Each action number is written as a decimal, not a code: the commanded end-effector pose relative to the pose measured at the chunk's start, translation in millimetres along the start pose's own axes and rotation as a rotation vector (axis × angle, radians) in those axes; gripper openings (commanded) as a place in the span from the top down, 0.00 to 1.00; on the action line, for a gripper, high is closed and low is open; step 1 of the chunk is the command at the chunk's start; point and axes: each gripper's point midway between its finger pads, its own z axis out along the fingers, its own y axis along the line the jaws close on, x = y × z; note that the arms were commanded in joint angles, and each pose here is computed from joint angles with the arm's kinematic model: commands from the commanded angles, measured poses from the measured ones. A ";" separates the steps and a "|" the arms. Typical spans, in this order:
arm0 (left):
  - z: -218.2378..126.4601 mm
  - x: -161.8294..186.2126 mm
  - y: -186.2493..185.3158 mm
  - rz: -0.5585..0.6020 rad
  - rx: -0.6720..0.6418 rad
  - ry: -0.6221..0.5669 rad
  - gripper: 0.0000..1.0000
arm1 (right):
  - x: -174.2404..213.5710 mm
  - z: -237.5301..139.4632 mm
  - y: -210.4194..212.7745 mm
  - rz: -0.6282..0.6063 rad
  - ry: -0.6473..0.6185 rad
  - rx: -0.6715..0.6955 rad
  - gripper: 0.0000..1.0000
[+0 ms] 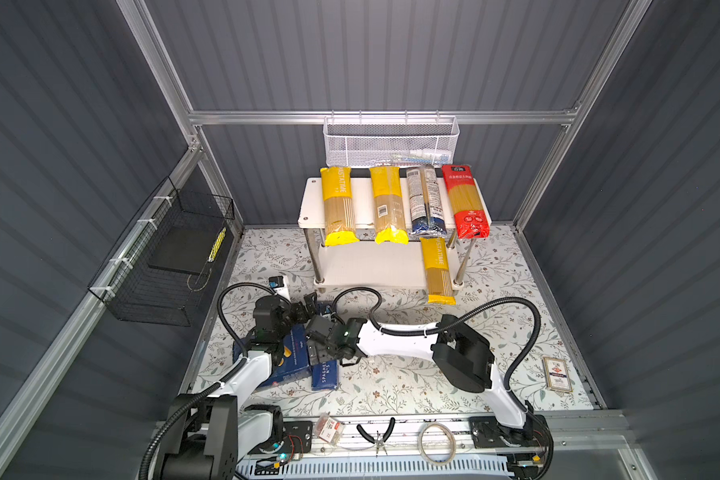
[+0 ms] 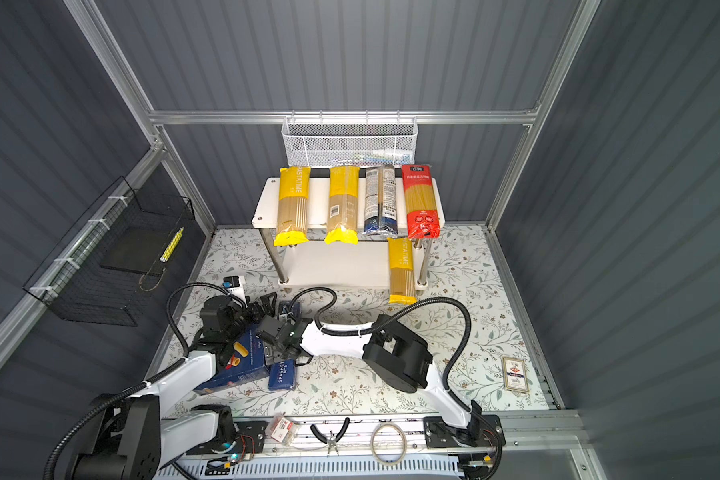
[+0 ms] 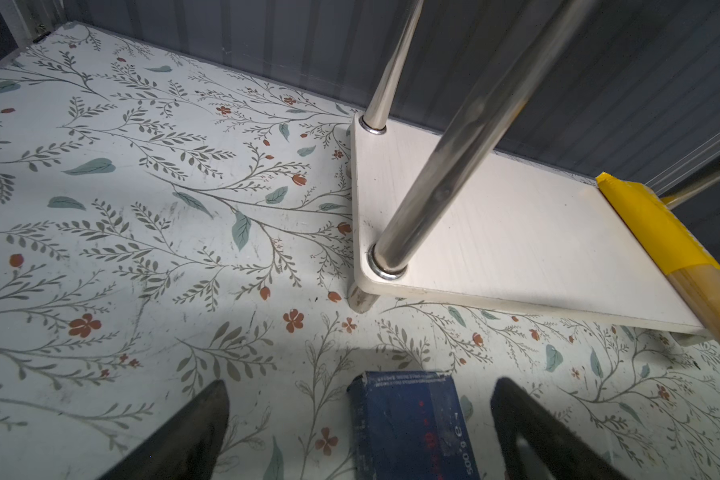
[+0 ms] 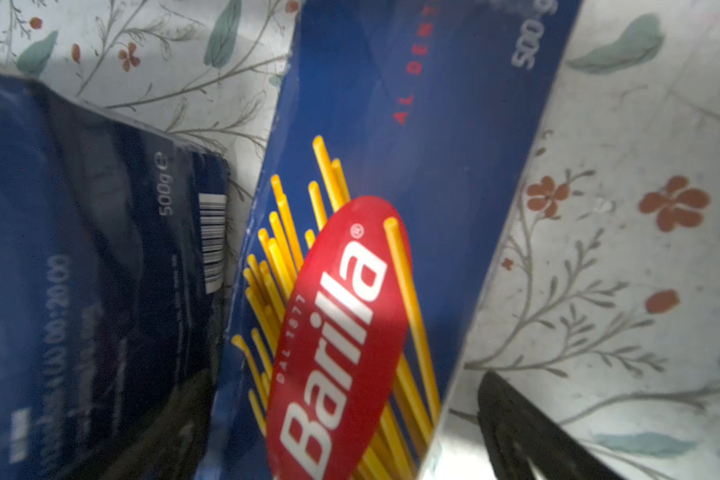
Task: Place and organize the pasta boxes and bags onto the shelf
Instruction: 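Lower the right gripper and close it on the blue Barilla spaghetti box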
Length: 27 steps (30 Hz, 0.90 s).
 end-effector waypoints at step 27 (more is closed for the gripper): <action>-2.8 -7.2 -2.3 0.014 0.011 -0.025 0.01 | 49.4 -19.3 -66.8 -0.194 0.101 0.125 0.01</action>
